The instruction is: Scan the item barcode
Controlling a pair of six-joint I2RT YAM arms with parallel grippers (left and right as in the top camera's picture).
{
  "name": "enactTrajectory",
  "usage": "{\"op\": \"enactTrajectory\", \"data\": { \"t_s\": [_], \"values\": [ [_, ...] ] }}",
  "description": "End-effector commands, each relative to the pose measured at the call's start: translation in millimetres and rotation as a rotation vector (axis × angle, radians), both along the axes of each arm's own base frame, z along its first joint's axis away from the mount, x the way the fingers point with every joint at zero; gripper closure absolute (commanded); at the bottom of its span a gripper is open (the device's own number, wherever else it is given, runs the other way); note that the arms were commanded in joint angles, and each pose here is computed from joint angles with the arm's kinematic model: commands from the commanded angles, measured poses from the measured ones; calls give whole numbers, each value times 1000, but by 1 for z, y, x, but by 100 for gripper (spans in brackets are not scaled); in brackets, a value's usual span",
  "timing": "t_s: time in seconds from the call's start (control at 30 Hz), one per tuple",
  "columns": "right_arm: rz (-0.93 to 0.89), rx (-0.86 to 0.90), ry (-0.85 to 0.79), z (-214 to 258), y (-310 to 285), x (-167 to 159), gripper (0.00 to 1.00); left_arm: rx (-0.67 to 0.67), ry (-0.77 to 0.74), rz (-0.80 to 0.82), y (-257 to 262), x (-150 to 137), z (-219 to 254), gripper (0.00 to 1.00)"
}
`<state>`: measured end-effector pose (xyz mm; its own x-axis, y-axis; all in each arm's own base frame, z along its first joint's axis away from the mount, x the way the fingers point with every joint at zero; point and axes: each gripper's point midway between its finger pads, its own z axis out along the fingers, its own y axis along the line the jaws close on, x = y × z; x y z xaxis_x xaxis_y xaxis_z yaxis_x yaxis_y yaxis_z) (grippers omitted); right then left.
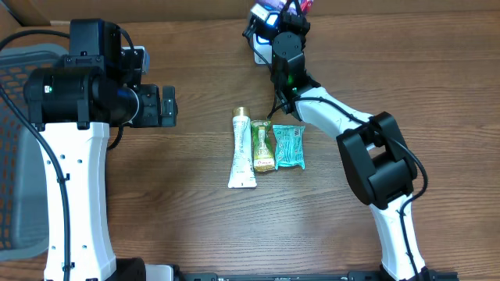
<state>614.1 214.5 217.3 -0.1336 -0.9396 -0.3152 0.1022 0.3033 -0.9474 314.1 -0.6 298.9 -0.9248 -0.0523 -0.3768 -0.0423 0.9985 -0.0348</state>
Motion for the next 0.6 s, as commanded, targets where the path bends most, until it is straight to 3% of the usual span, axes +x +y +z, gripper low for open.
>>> {"op": "enactTrajectory", "data": {
  "t_s": [0.0,0.57],
  "values": [
    [8,22,-26,-5,-3,8,96,2,4,-19,0,2,-2,0],
    [17,101,-49,-10,-14,15,96,2,4,-19,0,2,-2,1]
  ]
}}
